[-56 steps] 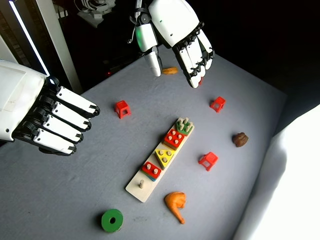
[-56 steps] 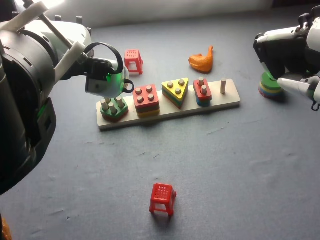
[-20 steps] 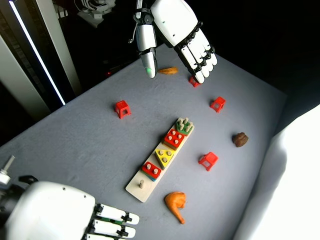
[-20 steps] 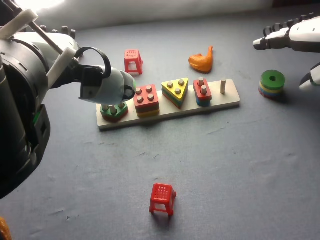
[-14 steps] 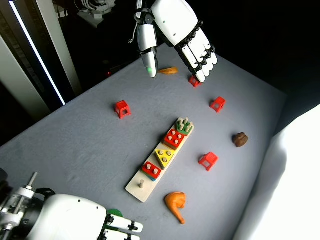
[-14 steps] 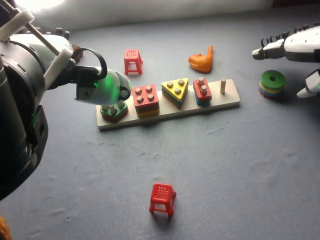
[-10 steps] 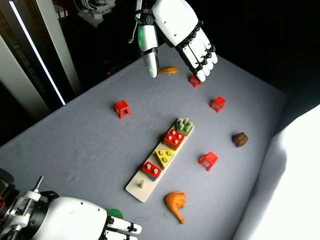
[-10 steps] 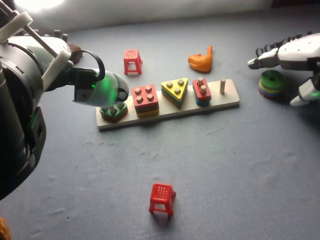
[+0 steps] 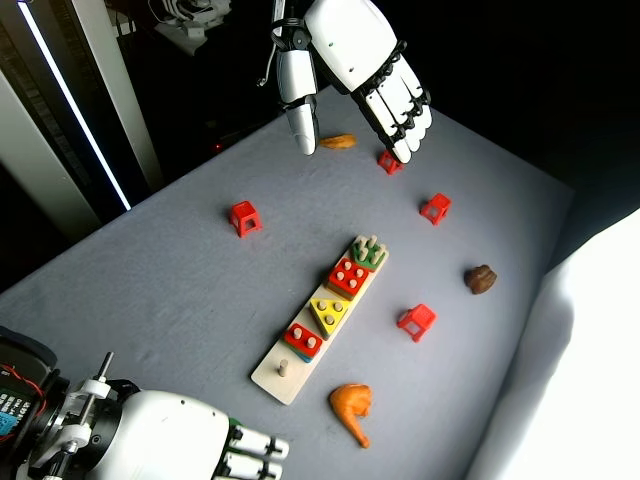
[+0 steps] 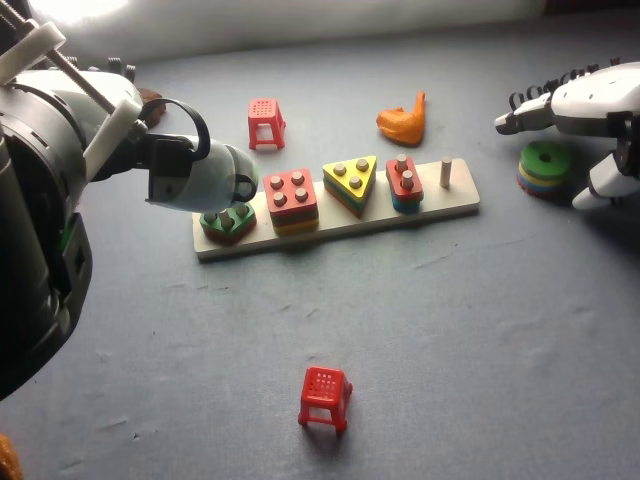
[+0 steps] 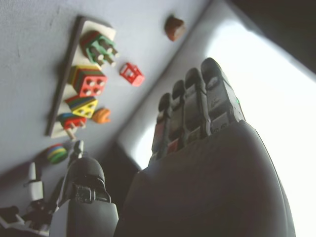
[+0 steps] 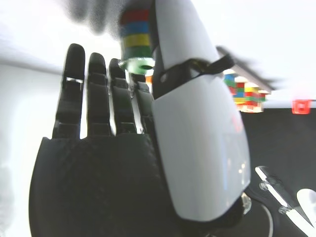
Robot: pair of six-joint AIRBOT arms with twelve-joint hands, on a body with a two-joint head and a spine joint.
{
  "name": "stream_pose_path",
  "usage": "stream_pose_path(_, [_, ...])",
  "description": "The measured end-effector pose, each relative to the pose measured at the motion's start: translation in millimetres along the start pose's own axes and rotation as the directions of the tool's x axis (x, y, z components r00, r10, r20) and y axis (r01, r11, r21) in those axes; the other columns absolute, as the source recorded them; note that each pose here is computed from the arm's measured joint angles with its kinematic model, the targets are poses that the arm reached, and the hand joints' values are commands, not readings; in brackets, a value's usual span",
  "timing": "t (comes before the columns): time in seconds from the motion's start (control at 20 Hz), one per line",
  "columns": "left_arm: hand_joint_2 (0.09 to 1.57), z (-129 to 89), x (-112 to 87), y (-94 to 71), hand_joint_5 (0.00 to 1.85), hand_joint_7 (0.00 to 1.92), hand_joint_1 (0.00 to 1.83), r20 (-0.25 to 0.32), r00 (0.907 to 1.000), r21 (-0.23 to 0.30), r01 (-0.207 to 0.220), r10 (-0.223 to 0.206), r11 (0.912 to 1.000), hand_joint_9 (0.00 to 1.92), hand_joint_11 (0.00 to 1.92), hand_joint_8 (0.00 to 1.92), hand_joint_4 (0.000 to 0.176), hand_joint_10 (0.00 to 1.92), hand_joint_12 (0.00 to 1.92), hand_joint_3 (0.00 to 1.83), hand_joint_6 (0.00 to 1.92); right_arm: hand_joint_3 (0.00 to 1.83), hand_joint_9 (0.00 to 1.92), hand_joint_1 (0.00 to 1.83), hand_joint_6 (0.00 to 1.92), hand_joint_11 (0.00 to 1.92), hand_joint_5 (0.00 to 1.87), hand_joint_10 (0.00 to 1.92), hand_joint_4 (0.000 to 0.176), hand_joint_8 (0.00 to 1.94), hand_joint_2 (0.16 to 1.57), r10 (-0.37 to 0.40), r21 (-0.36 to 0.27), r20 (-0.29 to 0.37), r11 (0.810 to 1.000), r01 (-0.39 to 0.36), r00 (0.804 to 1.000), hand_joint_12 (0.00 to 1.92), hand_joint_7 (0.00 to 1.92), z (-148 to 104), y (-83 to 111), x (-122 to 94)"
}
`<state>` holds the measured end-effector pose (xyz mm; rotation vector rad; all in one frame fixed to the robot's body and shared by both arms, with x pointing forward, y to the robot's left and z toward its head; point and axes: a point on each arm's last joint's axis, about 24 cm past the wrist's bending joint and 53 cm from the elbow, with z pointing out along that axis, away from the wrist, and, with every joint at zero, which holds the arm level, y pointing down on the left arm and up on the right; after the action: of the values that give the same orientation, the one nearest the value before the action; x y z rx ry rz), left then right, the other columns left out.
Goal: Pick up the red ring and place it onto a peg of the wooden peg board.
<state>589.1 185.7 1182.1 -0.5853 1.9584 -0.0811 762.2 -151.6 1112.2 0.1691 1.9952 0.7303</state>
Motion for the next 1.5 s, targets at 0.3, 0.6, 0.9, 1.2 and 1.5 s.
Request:
stream_pose_path(0.3, [1.15, 0.0, 0.0, -0.1, 0.06, 0.1, 0.0, 0.0, 1.0, 0.0, 0.0, 0.0, 1.0, 0.08, 0.0, 0.0, 0.0, 0.0, 0.15, 0.0, 0.0, 0.01, 0.32, 1.23, 0.01, 0.0, 0.29, 0.03, 0.0, 0.02, 1.06, 0.0, -0.004, 0.003, 1.0, 0.0, 1.0, 1.06, 0.3, 1.5, 1.8, 0.4])
stream_pose_path(0.6, [1.14, 0.0, 0.0, -0.2, 0.07, 0.1, 0.0, 0.0, 1.0, 0.001, 0.0, 0.0, 1.0, 0.09, 0.0, 0.0, 0.0, 0.0, 0.18, 0.0, 0.0, 0.0, 0.84, 1.24, 0.02, 0.41, 0.79, 0.05, 0.0, 0.02, 1.1, -0.001, -0.014, 0.032, 1.0, 0.002, 0.999, 1.16, 0.87, 1.9, 4.0, -5.6])
stream_pose_path(0.9, [1.13, 0.0, 0.2, -0.6, 0.07, 0.07, 0.0, -0.001, 1.0, 0.002, 0.0, 0.0, 1.0, 0.07, 0.0, 0.0, 0.0, 0.0, 0.15, 0.0, 0.0, 0.0, 1.25, 1.22, 1.05, 0.83, 0.92, 0.08, 0.009, 0.91, 1.12, -0.001, -0.019, 0.043, 1.0, 0.002, 0.999, 1.09, 1.05, 2.0, 5.2, -7.8])
stream_pose_path(1.2, [1.14, 0.0, 0.2, -0.6, 0.07, 0.08, 0.0, -0.001, 1.0, 0.003, 0.0, 0.0, 1.0, 0.08, 0.0, 0.0, 0.0, 0.0, 0.14, 0.0, 0.0, 0.01, 1.04, 1.35, 0.98, 0.84, 0.95, 0.87, 0.0, 0.76, 1.08, 0.003, -0.023, 0.032, 1.0, -0.003, 0.999, 1.08, 1.09, 2.3, 10.1, -9.2])
stream_pose_path(1.5, [1.14, 0.0, -2.0, -1.5, 0.05, 0.1, 0.0, 0.008, 1.0, 0.006, -0.002, 0.001, 1.0, 0.09, 0.0, 0.01, 0.0, 0.01, 0.14, 0.0, 0.01, 0.0, 0.95, 1.38, 1.0, 0.83, 0.94, 1.11, 0.0, 0.8, 1.09, 0.046, -0.149, 0.071, 0.988, -0.035, 0.996, 1.1, 1.07, -10.7, 74.6, -37.1])
